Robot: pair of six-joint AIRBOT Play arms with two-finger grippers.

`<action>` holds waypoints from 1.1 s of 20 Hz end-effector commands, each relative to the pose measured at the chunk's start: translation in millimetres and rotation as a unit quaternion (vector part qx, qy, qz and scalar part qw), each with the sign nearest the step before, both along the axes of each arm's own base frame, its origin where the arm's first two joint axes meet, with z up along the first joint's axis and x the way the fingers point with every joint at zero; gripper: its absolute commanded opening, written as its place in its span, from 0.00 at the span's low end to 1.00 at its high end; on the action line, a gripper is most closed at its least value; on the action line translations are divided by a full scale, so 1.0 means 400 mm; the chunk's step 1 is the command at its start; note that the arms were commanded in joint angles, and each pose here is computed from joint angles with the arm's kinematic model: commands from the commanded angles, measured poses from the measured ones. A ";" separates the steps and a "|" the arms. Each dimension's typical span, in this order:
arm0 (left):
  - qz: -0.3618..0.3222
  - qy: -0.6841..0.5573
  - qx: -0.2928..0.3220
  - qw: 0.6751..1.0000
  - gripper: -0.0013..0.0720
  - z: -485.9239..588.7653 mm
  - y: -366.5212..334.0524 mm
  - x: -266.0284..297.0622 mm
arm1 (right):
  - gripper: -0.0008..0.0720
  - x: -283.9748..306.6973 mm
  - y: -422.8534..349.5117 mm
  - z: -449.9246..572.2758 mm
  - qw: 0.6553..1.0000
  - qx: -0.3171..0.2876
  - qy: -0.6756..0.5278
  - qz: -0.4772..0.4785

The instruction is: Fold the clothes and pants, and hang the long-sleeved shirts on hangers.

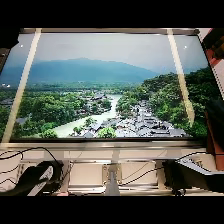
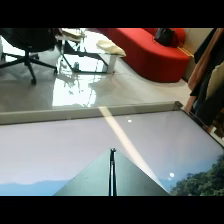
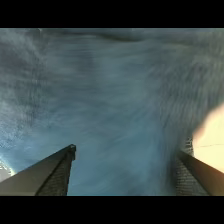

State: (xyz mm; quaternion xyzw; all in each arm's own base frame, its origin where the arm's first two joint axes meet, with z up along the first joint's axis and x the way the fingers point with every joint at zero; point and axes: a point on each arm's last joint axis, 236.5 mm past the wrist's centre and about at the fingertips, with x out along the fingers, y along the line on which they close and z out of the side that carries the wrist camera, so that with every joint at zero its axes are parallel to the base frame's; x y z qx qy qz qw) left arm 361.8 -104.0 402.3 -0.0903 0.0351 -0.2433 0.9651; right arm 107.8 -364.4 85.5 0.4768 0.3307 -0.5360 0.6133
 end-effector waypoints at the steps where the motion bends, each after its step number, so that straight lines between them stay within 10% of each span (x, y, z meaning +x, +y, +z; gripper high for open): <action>1: 0.001 -0.001 0.000 1.000 0.04 0.002 0.002 -0.001 | 0.93 -0.033 -0.002 -0.022 1.000 0.003 0.020 -0.010; 6: 0.001 -0.001 0.000 1.000 0.04 0.002 0.002 -0.001 | 0.92 -0.002 -0.003 -0.015 1.000 -0.005 0.003 0.019; 11: 0.001 -0.001 0.000 1.000 0.04 0.002 0.001 -0.001 | 0.60 0.301 0.059 0.052 0.978 -0.045 -0.115 0.166; 15: 0.001 -0.001 0.000 1.000 0.04 0.002 0.002 -0.001 | 0.43 0.630 0.358 0.076 0.895 -0.075 -0.125 0.422; 18: 0.001 -0.001 0.000 1.000 0.04 0.002 0.002 -0.001 | 0.08 0.725 0.592 0.049 0.800 -0.109 -0.060 0.587; 22: 0.001 -0.001 0.000 1.000 0.04 0.002 0.002 -0.001 | 0.08 0.737 0.677 0.026 0.720 -0.180 0.048 0.668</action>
